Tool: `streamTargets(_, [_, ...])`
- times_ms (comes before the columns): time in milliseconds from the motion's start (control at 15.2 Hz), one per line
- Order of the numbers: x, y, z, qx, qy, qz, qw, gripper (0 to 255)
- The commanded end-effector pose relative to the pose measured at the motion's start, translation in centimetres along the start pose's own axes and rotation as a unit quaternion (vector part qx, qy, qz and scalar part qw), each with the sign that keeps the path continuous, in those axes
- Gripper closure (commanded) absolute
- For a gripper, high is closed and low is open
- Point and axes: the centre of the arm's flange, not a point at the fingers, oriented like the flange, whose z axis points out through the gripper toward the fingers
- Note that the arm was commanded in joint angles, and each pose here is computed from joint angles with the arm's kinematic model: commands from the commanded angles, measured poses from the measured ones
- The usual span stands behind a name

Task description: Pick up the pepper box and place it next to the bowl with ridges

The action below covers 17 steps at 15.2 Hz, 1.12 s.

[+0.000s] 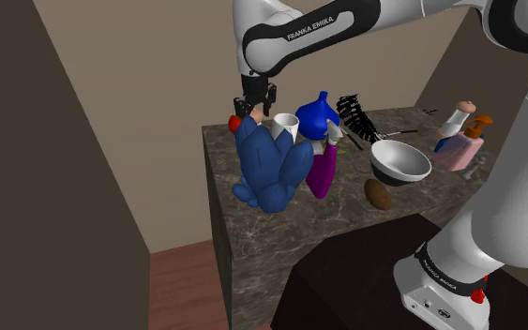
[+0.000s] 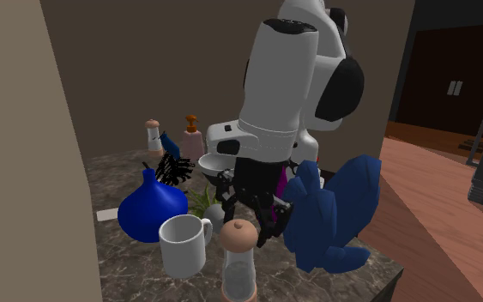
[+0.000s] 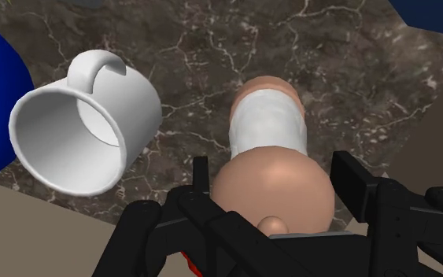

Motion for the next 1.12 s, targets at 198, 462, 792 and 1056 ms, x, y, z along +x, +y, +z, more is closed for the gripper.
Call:
streamTargets(198, [0.0, 0.0, 0.1, 0.0, -0.001, 0.0, 1.0, 255])
streamTargets(462, [0.0, 0.0, 0.0, 0.0, -0.001, 0.0, 1.0, 255])
streamTargets(792, [0.1, 0.3, -2.0, 0.0, -0.001, 0.0, 1.0, 255])
streamTargets(1056, [0.1, 0.7, -4.1, 0.0, -0.001, 0.0, 1.0, 255])
